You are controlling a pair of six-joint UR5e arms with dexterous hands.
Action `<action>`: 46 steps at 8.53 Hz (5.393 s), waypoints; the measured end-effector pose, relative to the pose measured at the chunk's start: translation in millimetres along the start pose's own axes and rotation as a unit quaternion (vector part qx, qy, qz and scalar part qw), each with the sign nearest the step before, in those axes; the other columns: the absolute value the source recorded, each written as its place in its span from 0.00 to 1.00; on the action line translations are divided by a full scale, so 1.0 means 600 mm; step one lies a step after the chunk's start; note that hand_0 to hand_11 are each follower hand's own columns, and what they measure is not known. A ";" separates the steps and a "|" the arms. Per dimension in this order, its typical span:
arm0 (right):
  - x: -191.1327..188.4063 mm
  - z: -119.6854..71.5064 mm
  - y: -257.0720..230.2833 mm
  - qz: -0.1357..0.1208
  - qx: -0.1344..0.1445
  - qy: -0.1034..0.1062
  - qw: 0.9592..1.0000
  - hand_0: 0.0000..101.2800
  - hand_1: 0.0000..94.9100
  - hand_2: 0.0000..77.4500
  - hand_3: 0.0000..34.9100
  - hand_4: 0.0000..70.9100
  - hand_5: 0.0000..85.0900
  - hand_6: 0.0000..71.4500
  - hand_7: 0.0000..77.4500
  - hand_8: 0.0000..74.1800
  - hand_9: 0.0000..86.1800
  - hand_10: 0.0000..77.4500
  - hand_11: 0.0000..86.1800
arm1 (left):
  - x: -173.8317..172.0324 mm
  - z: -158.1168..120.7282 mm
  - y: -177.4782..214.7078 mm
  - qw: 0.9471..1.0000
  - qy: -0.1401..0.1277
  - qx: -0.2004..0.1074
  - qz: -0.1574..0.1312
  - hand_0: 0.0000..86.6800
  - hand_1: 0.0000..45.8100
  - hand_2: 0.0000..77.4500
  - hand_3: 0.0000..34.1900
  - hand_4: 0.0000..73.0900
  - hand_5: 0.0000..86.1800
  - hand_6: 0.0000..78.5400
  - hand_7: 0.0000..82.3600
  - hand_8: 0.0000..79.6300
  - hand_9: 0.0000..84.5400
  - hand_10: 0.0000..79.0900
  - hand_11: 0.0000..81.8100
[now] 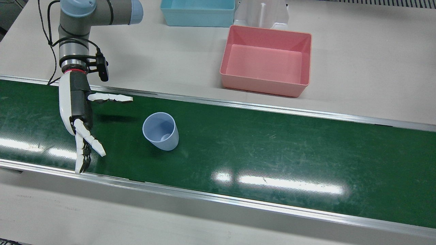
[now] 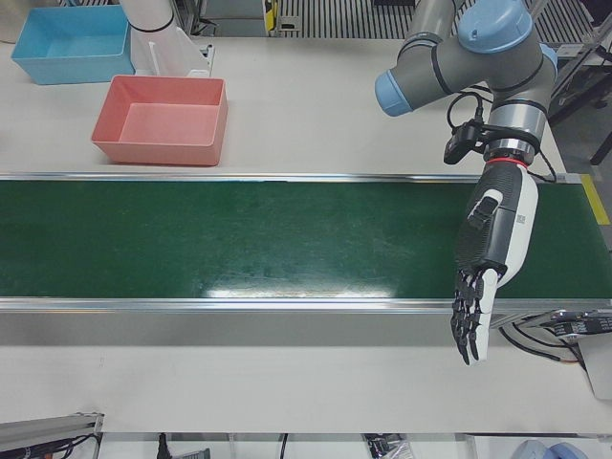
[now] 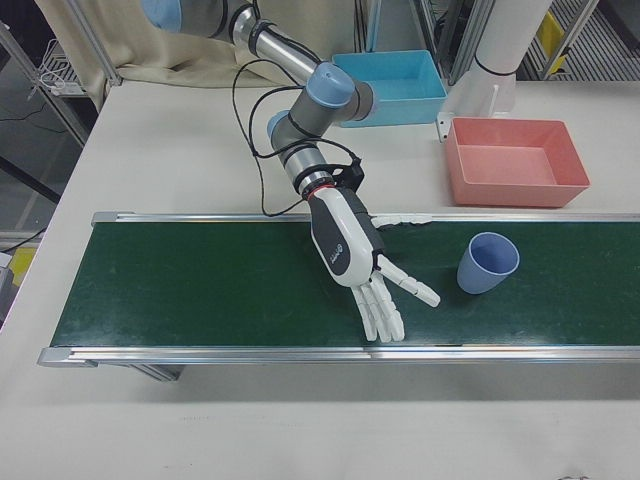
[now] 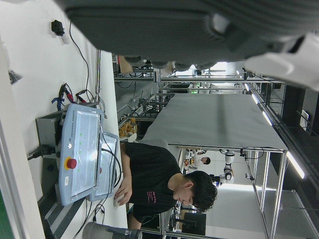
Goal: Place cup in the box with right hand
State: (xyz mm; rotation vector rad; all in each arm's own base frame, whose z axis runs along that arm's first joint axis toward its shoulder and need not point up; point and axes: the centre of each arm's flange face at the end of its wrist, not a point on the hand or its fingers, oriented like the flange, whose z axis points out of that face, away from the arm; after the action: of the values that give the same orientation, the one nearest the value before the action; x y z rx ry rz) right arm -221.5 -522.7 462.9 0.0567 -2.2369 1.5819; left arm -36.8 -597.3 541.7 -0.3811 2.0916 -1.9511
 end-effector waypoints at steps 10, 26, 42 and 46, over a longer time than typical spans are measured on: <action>0.015 -0.001 -0.007 0.001 0.008 0.000 1.000 0.51 0.25 0.10 0.31 0.00 0.07 0.01 0.02 0.01 0.01 0.00 0.01 | 0.000 0.000 0.001 1.000 0.000 0.000 0.000 0.00 0.01 0.01 0.00 0.00 0.00 0.00 0.00 0.00 0.00 0.00 0.00; 0.053 0.009 -0.032 0.011 0.021 0.014 1.000 0.50 0.22 0.15 0.15 0.00 0.06 0.01 0.01 0.00 0.01 0.00 0.00 | 0.000 0.000 0.000 1.000 0.000 0.000 0.000 0.00 0.01 0.01 0.00 0.00 0.00 0.00 0.00 0.00 0.00 0.00 0.00; 0.136 -0.075 0.480 0.120 -0.195 0.100 0.968 0.49 0.03 0.48 0.37 0.18 0.22 0.62 0.75 0.86 0.55 0.67 0.69 | 0.000 0.000 0.000 1.000 0.000 0.000 0.000 0.00 0.01 0.01 0.00 0.00 0.00 0.00 0.00 0.00 0.00 0.00 0.00; 0.277 -0.181 0.543 0.080 -0.204 0.153 0.964 0.52 0.03 0.49 0.32 0.07 0.20 0.56 0.80 0.87 0.55 0.56 0.73 | 0.000 0.000 0.000 1.000 0.000 0.000 0.000 0.00 0.01 0.01 0.00 0.00 0.00 0.00 0.00 0.00 0.00 0.00 0.00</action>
State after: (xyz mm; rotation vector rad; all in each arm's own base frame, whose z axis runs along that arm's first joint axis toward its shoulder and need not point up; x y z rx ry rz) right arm -426.2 -274.3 258.3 -0.4612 -2.3072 1.0791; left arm -36.8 -597.1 541.4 -0.3806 2.0915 -1.9519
